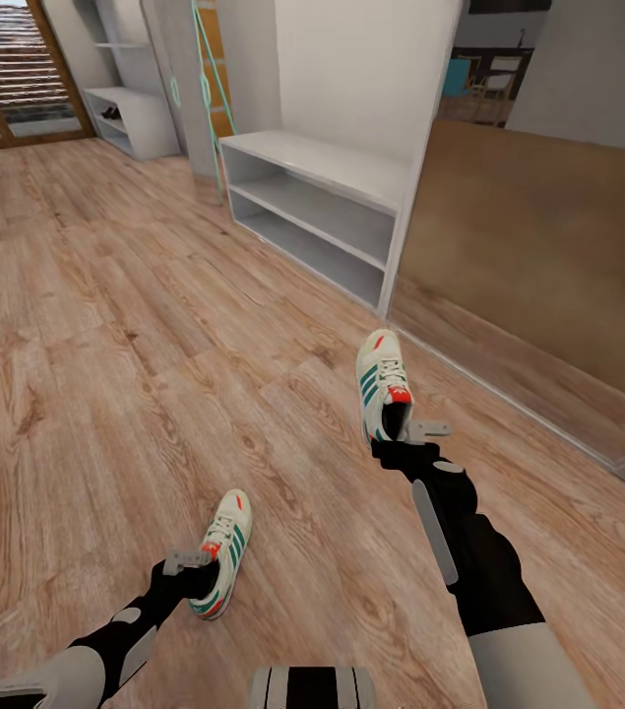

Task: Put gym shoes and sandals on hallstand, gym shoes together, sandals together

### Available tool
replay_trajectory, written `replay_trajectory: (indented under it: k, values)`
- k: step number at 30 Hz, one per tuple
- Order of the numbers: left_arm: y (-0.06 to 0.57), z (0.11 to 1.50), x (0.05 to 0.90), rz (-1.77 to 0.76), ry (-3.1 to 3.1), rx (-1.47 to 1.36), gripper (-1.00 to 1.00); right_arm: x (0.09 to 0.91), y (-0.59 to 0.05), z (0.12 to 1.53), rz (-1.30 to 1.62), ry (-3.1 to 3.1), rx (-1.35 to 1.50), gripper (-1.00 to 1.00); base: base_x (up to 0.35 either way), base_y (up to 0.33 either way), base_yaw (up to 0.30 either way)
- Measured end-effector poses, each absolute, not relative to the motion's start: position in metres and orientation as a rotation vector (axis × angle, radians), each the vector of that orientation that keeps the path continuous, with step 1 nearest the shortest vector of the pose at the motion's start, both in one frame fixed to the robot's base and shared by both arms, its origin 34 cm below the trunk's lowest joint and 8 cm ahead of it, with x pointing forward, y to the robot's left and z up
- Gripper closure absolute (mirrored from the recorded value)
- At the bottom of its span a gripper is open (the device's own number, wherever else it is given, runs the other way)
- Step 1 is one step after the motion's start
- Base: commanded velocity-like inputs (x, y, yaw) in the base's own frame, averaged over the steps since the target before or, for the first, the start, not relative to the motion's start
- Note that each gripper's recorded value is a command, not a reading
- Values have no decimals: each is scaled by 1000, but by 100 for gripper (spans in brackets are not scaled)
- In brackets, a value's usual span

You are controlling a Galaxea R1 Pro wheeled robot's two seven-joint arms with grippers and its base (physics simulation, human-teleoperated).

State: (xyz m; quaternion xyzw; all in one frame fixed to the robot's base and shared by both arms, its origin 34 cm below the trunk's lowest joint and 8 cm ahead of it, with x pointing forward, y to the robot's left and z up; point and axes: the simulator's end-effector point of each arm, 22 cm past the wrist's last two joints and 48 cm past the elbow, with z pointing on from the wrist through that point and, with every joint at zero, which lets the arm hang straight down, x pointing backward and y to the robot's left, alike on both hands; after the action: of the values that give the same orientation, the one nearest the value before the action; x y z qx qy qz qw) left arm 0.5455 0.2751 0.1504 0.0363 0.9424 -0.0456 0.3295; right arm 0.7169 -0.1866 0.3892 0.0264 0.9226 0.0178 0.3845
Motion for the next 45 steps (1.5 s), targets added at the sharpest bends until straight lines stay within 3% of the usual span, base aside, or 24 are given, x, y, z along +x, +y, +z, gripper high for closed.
replay_trajectory:
  k: [45]
  values:
    - [264, 104, 485, -148, 2588, 87, -100, 706, -187, 336, 43, 2433, 70, 100, 0, 0, 0]
